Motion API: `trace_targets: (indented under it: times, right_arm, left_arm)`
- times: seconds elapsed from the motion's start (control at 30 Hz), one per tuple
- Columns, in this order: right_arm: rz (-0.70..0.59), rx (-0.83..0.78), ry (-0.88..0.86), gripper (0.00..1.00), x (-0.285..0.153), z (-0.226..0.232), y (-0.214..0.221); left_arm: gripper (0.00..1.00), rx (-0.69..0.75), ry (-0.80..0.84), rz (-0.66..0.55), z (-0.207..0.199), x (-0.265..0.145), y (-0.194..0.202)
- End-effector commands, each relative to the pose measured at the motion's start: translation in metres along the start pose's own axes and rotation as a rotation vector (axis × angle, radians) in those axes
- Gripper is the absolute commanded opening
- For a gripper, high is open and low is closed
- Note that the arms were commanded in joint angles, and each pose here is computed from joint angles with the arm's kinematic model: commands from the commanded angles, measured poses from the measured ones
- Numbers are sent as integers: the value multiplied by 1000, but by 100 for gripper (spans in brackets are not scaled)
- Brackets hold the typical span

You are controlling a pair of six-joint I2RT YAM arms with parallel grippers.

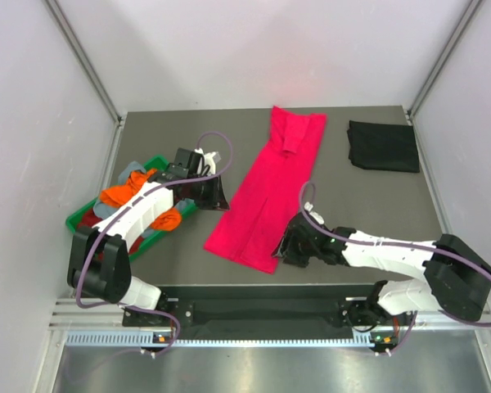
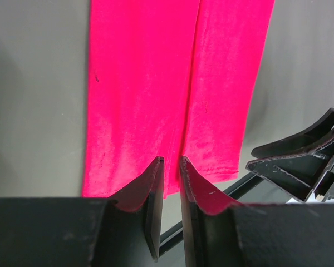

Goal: Fold and stack the t-shirts
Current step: Fold the tshirt

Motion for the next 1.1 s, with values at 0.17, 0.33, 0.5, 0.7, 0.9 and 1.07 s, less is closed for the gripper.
trace_targets:
  times: [0.17,0.33,0.5,0.7,0.9,1.07]
  right_arm:
    - [2,27,5,47,17,12,20]
    - [42,-1,38,46,29,10,38]
    - [48,-28,106,21,24,-3,42]
    - [38,-46,174,3,-4,-32,44]
    - [31,-70,254,2,-29,-66,48]
    - [28,-84,292,3,-40,-83,49]
  left_arm:
    - [22,39,4,-30,-1,-7,-2]
    - [22,25,8,-33,-1,-7,0]
    - [23,45,-67,-54,6,-14,0]
    - [23,109,-199,-85,5,-24,16]
    - [25,49,-112,30,-4,0,61]
    - [26,30,-124,131,0,19,97]
Point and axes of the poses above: each gripper's point midway between its finger pads, its own x axis out along the fingers, its own z axis along the line the jaws close on, y = z × x, the point moved 4 cm from there along -x, back along the fingers, and after that the axes turned 10 degrees about -x, right-handed, at the moved point
